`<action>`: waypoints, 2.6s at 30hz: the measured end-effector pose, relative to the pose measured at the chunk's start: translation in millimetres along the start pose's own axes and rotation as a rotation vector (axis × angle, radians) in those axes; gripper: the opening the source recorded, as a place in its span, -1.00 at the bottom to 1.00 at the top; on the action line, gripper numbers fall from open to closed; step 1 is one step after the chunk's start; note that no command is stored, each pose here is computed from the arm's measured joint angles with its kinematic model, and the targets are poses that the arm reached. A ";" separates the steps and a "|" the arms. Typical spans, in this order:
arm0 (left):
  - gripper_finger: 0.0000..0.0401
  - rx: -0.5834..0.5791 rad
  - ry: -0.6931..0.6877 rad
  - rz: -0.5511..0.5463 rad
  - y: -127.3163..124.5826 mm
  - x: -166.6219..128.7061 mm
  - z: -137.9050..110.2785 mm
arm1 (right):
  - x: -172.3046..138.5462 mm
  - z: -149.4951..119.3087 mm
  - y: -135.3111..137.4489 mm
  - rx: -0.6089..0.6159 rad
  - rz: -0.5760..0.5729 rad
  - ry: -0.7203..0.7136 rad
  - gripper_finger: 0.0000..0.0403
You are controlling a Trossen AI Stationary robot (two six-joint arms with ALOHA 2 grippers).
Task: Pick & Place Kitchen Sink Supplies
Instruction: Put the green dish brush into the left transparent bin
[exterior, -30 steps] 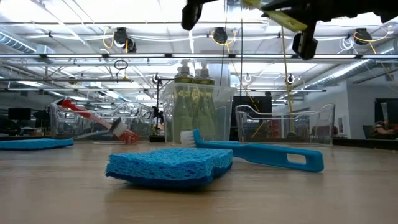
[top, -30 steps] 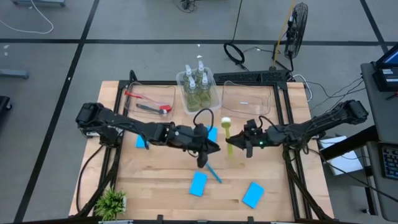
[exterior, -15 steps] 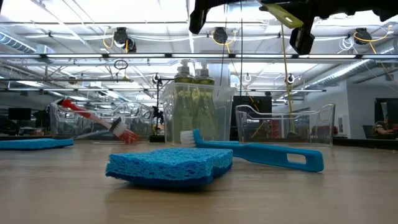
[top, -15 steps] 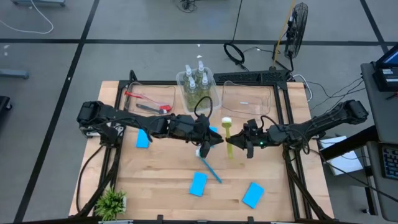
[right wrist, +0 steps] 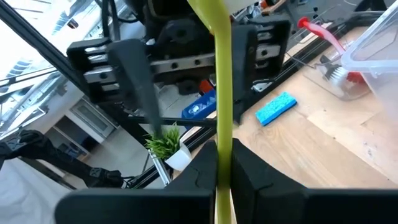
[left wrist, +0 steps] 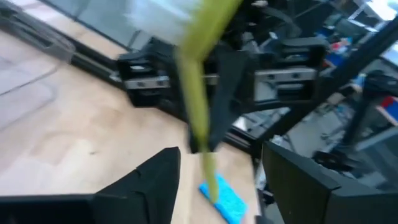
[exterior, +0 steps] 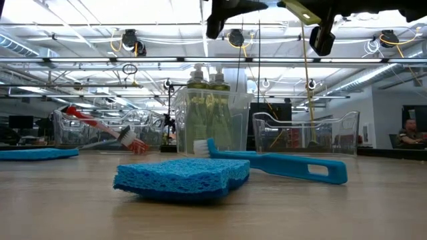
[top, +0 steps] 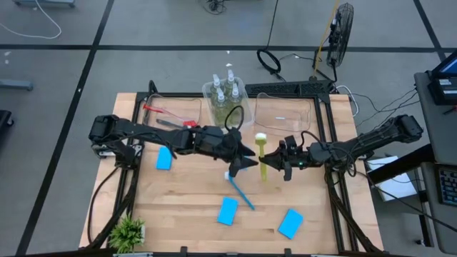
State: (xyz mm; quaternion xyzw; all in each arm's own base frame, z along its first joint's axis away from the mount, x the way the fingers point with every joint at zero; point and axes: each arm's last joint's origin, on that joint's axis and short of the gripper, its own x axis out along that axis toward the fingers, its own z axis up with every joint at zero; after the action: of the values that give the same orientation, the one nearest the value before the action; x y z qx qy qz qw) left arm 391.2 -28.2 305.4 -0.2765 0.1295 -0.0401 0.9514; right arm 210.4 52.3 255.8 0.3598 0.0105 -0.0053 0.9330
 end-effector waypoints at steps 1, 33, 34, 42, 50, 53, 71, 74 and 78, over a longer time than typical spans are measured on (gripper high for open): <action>0.16 0.000 -0.003 -0.013 -0.8 0.0 0.6 | 0.0 0.3 0.0 0.001 0.001 -0.002 -0.95; 0.09 -0.021 -0.162 0.006 1.7 -1.6 16.2 | -0.1 7.1 5.4 0.028 0.073 -0.054 -0.94; 0.09 -0.021 -0.165 0.011 1.9 -1.6 16.2 | -0.1 7.1 5.4 0.028 0.073 -0.054 -0.94; 0.12 -0.021 -0.187 0.008 1.1 -1.8 18.0 | 2.1 10.7 1.9 0.038 0.061 -0.077 -0.94; 0.06 -0.014 -0.206 0.039 2.7 -2.0 18.9 | 3.7 13.5 1.0 0.035 0.067 -0.104 -0.93; 0.07 -0.015 -0.208 0.044 4.5 -2.2 19.9 | 7.4 13.5 -1.5 0.037 0.062 -0.115 -0.93; -0.32 -0.012 -0.190 0.051 7.3 -2.0 19.4 | 18.0 14.4 -6.6 0.059 0.102 -0.134 -0.93; -0.50 -0.013 -0.184 0.054 7.5 -1.9 18.7 | 18.0 14.4 -6.6 0.059 0.102 -0.135 -0.93; -0.80 -0.001 -0.182 0.052 7.4 -1.9 18.8 | 18.0 14.4 -6.6 0.057 0.103 -0.134 -0.93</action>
State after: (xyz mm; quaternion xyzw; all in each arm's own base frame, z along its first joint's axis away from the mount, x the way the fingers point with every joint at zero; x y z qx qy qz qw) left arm 394.4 -12.0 317.1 -0.2763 0.0495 0.0098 0.9598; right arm 228.6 37.7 261.6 0.3851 -0.0706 0.0183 0.9200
